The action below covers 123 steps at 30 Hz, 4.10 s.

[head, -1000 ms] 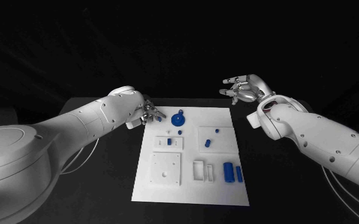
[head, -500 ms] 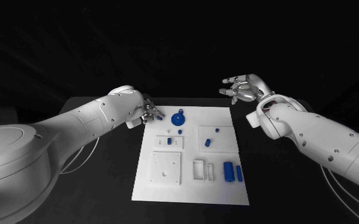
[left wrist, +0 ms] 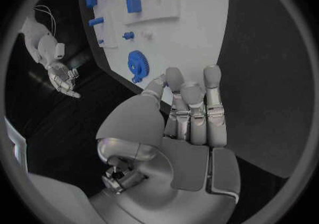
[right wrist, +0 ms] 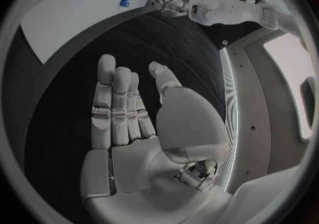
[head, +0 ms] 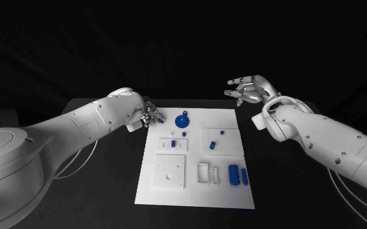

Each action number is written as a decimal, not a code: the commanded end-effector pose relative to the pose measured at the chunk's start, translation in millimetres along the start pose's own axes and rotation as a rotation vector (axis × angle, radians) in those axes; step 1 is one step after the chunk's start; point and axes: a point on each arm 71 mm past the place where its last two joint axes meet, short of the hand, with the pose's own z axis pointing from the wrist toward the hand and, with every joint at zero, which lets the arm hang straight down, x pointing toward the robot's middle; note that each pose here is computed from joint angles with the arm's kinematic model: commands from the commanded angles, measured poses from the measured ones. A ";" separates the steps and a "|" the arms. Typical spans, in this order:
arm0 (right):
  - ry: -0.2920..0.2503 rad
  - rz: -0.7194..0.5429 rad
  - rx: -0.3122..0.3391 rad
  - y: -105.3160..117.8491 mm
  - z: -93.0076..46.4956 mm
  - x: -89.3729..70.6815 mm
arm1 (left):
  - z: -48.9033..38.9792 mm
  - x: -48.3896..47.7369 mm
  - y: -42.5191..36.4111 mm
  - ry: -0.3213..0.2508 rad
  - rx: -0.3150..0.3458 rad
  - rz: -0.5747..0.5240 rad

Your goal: Assemble the parts on the task board

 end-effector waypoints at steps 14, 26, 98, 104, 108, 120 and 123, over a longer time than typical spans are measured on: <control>0.005 -0.004 0.007 -4.4 -1.6 -5.7 | -32.6 19.6 0.7 -0.013 0.019 -0.147; 0.005 -0.004 0.014 -7.3 -1.2 -5.6 | -60.3 51.9 4.4 -0.024 0.015 -0.119; 0.028 0.003 0.020 -9.4 -3.2 0.2 | -52.7 103.8 -3.6 -0.053 0.082 0.190; 0.028 0.003 0.020 -9.5 -3.3 0.2 | -52.8 104.1 -3.0 -0.049 0.080 0.193; 0.028 0.002 0.020 -9.8 -3.4 0.0 | -52.7 104.3 -2.6 -0.045 0.078 0.195; 0.027 0.001 0.021 -10.4 -3.6 -0.6 | -52.5 104.2 -0.7 -0.040 0.073 0.198; 0.027 0.001 0.021 -10.5 -3.7 -0.7 | -52.5 104.0 0.0 -0.038 0.072 0.198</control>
